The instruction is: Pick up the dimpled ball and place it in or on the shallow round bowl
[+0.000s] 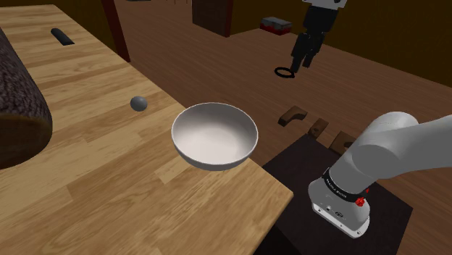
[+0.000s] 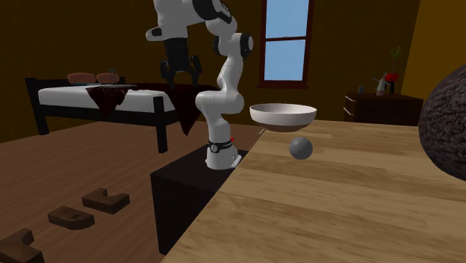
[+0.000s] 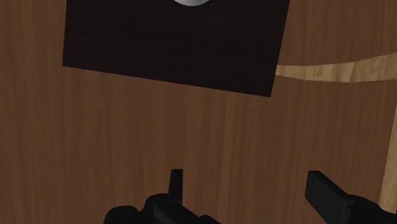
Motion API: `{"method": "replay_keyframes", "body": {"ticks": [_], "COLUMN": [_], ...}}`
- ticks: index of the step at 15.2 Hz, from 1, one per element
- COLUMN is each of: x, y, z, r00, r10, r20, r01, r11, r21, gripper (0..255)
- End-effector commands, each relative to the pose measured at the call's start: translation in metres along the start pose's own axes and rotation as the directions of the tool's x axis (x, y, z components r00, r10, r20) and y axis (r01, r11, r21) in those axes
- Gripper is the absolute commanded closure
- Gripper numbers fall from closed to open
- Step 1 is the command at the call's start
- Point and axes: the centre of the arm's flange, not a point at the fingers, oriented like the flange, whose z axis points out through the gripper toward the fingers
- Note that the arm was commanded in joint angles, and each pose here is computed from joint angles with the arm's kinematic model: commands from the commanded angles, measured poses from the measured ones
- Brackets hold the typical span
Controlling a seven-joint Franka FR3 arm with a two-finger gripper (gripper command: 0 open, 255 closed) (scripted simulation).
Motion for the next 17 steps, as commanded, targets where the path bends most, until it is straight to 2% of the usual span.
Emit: {"method": "replay_keyframes", "body": {"ticks": [1,17], "x": [0.0,0.096], "y": [0.0,-0.189], "z": [0.0,0.033], "r00": [1.0,0.998], "r10": [0.0,0.015], "r20": [0.0,-0.068], "r01": [0.0,-0.019], "r11": [1.0,0.998], "r21": [0.0,-0.06], "gripper": [0,0]}}
